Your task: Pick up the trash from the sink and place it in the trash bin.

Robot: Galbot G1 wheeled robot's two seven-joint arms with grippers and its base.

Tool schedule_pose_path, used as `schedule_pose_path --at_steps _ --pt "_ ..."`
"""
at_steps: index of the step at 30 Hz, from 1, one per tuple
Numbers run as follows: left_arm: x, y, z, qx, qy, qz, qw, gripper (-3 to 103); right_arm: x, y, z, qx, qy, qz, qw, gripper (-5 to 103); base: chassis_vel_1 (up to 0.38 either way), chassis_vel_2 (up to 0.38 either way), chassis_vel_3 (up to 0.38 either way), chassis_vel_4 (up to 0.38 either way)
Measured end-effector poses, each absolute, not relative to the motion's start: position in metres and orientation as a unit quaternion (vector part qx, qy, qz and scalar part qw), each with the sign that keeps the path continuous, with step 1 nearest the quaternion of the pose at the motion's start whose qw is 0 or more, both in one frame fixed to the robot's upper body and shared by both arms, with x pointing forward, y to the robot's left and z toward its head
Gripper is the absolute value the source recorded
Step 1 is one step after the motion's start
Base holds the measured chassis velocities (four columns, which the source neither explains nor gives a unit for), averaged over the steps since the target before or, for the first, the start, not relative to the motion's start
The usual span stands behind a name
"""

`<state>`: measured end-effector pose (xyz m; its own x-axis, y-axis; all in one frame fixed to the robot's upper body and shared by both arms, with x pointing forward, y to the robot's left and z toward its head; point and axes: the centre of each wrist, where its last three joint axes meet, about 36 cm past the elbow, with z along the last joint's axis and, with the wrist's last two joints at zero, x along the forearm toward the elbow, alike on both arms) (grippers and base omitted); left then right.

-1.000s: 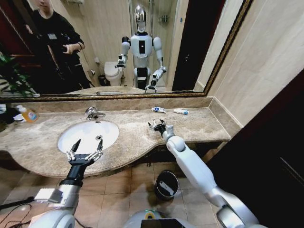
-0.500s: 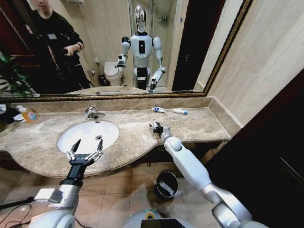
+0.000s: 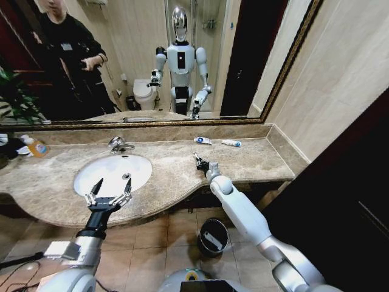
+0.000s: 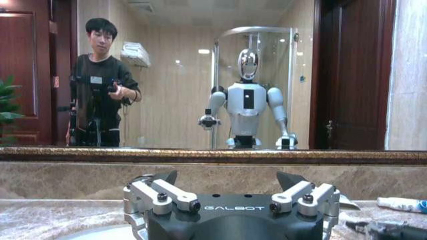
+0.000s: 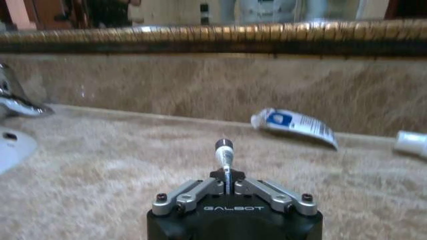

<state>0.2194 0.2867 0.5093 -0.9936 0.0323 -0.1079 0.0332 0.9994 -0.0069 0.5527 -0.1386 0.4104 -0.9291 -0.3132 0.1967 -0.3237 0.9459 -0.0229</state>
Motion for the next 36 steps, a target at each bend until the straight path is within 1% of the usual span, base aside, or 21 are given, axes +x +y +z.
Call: schedule_pose_path --at_steps 2,4,6,9,10,11,13,15,16,18,19,23,24,27,29,31,34,36 --pt "0.219 0.287 0.509 0.016 0.998 -0.004 0.054 100 0.55 -0.139 0.413 0.162 -0.982 0.027 0.091 3 0.0 0.0 0.0 0.0" --pt "0.219 0.287 0.509 0.016 0.998 -0.004 0.054 100 0.532 -0.147 0.43 0.158 -0.985 0.026 0.066 3 0.0 0.0 0.0 0.0" --pt "0.219 0.287 0.509 0.016 0.998 -0.004 0.054 100 0.529 -0.149 0.433 0.157 -0.985 0.027 0.062 3 0.0 0.0 0.0 0.0" --pt "0.219 0.287 0.509 0.017 0.998 -0.004 0.054 100 0.491 -0.171 0.449 0.15 -0.987 0.021 0.05 3 0.0 0.0 0.0 0.0" --pt "0.219 0.287 0.509 0.017 0.998 -0.004 0.054 100 0.491 -0.171 0.449 0.15 -0.987 0.021 0.05 3 0.0 0.0 0.0 0.0" --pt "0.219 0.287 0.509 0.016 0.998 -0.004 0.054 100 0.478 -0.177 0.455 0.153 -0.987 0.016 0.048 3 0.0 0.0 0.0 0.0" --pt "0.219 0.287 0.509 0.017 0.998 -0.004 0.054 100 0.433 -0.188 0.464 0.163 -0.985 0.0 0.05 3 0.0 0.0 0.0 0.0" --pt "0.219 0.287 0.509 0.016 0.998 -0.004 0.054 100 0.422 -0.19 0.466 0.164 -0.985 -0.004 0.05 3 0.0 0.0 0.0 0.0" --pt "0.219 0.287 0.509 0.017 0.998 -0.004 0.054 100 0.403 -0.193 0.468 0.163 -0.985 -0.01 0.053 3 0.0 0.0 0.0 0.0" --pt "0.219 0.287 0.509 0.016 0.998 -0.004 0.054 100 0.36 -0.2 0.462 0.155 -0.986 -0.012 0.067 3 0.0 0.0 0.0 0.0" --pt "0.219 0.287 0.509 0.016 0.998 -0.004 0.054 100 0.36 -0.2 0.462 0.155 -0.986 -0.012 0.067 3 0.0 0.0 0.0 0.0" --pt "0.219 0.287 0.509 0.016 0.998 -0.004 0.054 100 0.296 -0.205 0.439 0.13 -0.988 0.002 0.086 3 0.0 0.0 0.0 0.0" --pt "0.219 0.287 0.509 0.016 0.998 -0.004 0.054 100 0.296 -0.205 0.439 0.13 -0.988 0.002 0.086 3 0.0 0.0 0.0 0.0" --pt "0.219 0.287 0.509 0.016 0.998 -0.004 0.054 100 0.259 -0.204 0.398 0.117 -0.985 0.005 0.128 3 0.0 0.0 0.0 0.0" --pt "0.219 0.287 0.509 0.016 0.998 -0.004 0.054 100 0.252 -0.203 0.384 0.113 -0.984 0.009 0.14 3 0.0 0.0 0.0 0.0" --pt "0.219 0.287 0.509 0.016 0.998 -0.004 0.054 100 0.242 -0.2 0.351 0.106 -0.979 0.019 0.172 3 0.0 0.0 0.0 0.0" --pt "0.219 0.287 0.509 0.016 0.998 -0.004 0.054 100 0.244 -0.195 0.327 0.098 -0.976 0.017 0.195 3 0.0 0.0 0.0 0.0" --pt "0.219 0.287 0.509 0.016 0.998 -0.004 0.054 100 0.255 -0.192 0.297 0.087 -0.972 0.018 0.219 3 0.0 0.0 0.0 0.0"
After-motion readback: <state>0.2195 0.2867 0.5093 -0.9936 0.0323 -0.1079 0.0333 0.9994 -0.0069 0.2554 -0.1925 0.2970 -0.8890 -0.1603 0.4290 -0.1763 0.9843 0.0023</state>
